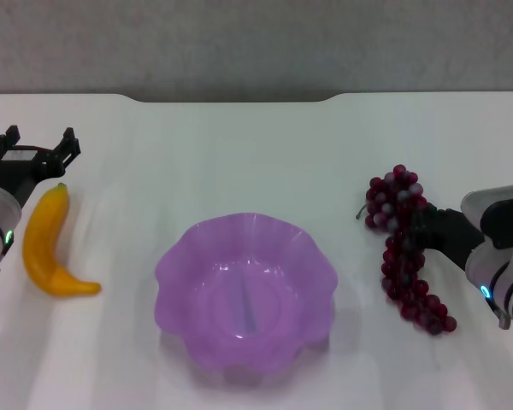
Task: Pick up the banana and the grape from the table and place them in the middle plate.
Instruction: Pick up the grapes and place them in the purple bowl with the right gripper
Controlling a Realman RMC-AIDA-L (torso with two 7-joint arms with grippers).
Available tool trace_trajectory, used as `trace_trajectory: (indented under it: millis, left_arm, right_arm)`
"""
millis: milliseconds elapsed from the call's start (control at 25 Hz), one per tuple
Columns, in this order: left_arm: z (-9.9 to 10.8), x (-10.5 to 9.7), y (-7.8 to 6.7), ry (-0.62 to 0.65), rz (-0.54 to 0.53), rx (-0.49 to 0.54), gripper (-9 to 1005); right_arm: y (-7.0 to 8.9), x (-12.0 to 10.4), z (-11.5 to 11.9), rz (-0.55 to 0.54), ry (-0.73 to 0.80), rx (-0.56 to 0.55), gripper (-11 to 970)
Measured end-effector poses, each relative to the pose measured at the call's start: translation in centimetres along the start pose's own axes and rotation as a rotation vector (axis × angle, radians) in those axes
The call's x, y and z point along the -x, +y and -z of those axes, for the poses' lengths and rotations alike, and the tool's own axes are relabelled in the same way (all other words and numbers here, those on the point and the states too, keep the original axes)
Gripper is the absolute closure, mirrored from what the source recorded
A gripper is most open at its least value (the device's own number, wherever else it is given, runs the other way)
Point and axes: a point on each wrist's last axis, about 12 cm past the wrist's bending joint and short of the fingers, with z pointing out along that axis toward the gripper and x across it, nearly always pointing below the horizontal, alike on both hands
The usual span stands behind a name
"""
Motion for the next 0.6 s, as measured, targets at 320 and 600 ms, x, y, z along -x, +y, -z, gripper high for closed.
trace_trajectory:
  millis: [320, 600]
  left_arm:
    - [0.08, -0.10, 0.08, 0.002, 0.000, 0.002, 112]
    - [0.45, -0.52, 0.48, 0.012, 0.001, 0.012, 112]
  right_arm:
    - [0.22, 0.14, 0.28, 0.007, -0.050, 0.009, 811]
    - [0.32, 0.68, 0.28, -0.003, -0.085, 0.011, 815]
